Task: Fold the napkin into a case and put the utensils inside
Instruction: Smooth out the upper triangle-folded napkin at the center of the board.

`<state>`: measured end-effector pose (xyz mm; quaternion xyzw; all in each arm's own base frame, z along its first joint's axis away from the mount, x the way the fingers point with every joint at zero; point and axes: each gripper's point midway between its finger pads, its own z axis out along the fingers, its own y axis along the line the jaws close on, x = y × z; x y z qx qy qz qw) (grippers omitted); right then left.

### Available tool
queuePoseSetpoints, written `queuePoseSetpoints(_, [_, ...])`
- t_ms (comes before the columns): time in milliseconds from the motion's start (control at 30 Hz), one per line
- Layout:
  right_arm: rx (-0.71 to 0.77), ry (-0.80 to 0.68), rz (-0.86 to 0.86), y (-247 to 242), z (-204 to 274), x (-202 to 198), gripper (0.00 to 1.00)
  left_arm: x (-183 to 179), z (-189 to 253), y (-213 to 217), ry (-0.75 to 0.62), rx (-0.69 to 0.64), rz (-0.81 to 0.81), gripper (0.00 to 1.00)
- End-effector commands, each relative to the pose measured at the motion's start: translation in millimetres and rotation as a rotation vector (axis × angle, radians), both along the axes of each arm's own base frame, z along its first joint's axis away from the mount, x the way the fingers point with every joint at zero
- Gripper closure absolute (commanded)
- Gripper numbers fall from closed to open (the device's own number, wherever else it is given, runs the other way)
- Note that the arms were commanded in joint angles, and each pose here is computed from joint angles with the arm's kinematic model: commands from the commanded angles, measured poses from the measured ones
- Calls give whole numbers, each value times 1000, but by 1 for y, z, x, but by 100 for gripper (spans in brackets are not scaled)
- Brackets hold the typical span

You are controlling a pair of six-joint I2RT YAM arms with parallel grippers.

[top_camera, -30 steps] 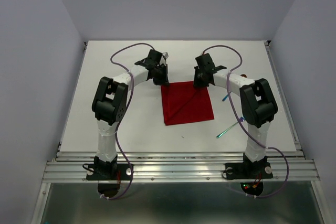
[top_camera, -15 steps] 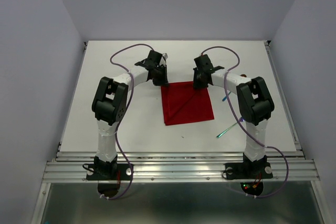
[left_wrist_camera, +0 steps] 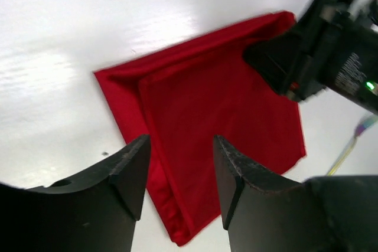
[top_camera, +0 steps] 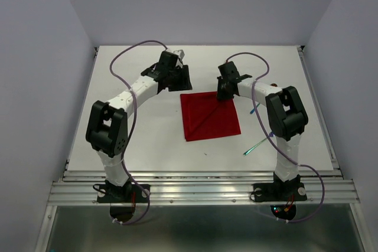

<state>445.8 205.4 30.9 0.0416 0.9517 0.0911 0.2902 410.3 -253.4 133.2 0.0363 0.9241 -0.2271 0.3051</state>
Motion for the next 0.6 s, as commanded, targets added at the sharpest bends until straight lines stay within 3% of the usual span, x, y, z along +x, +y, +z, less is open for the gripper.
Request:
queuePoseSetpoints(0, [42, -41, 17, 11, 15, 10, 77, -41, 12, -23, 8, -66, -53, 48])
queuePoseSetpoints(133, [48, -45, 16, 12, 18, 11, 77, -89, -13, -45, 89, -182, -141, 68])
queuePoseSetpoints(267, [55, -51, 19, 13, 23, 10, 77, -110, -35, -46, 139, -181, -144, 71])
queuePoseSetpoints(567, [75, -100, 13, 9, 52, 5, 76, -114, -81, -30, 182, -67, -106, 72])
